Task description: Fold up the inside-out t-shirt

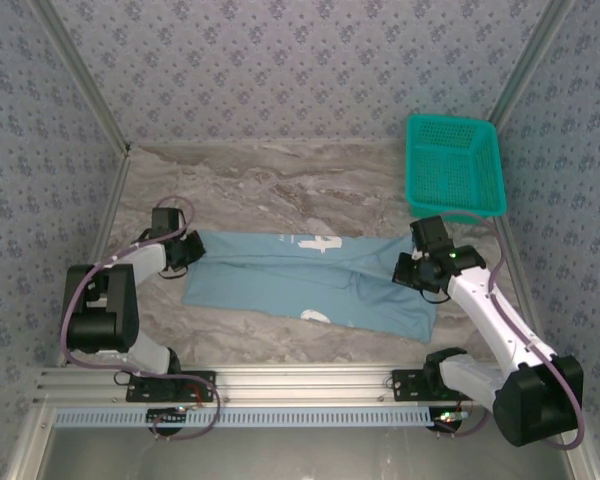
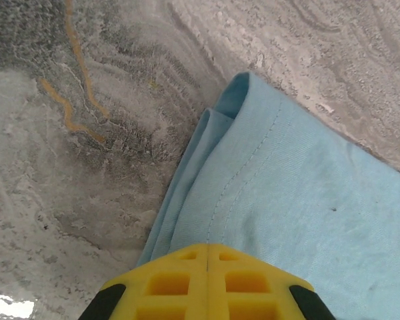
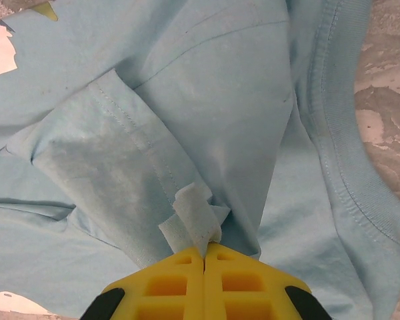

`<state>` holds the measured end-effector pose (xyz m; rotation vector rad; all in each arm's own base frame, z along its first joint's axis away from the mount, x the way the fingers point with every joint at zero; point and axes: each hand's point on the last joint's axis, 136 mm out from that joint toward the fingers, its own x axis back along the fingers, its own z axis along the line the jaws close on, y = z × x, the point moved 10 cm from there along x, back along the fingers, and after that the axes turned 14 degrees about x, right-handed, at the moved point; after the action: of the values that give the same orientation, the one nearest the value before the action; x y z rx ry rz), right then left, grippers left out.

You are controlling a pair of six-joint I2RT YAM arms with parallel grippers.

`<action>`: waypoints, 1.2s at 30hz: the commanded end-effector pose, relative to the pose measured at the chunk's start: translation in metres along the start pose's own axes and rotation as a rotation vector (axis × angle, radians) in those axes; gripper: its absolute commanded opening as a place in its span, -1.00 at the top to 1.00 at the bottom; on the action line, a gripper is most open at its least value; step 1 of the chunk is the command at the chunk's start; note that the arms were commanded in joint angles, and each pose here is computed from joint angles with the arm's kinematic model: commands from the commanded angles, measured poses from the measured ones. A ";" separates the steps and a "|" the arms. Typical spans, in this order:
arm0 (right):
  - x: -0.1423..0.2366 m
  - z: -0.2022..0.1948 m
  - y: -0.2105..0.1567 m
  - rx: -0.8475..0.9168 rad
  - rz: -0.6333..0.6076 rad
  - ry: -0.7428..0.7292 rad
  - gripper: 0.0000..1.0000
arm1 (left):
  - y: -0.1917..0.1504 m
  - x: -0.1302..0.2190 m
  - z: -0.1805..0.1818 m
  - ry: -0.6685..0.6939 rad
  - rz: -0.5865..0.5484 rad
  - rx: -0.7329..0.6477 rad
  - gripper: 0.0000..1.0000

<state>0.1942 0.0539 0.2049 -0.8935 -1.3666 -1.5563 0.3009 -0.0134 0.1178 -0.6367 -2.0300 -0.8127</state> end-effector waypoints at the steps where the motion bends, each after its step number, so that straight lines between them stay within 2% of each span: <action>1: 0.005 0.002 -0.008 -0.018 0.022 0.021 0.97 | 0.003 -0.001 0.002 0.005 -0.021 -0.012 1.00; 24: 0.033 0.010 -0.008 0.024 -0.005 0.019 0.97 | 0.005 0.004 0.000 0.006 -0.035 -0.017 1.00; 36: 0.012 0.006 -0.027 0.019 0.086 -0.012 0.93 | 0.006 0.010 0.000 0.008 -0.052 -0.019 1.00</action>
<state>0.1733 0.0624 0.2168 -0.8617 -1.3597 -1.5092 0.3016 -0.0118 0.1208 -0.6110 -2.0342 -0.8344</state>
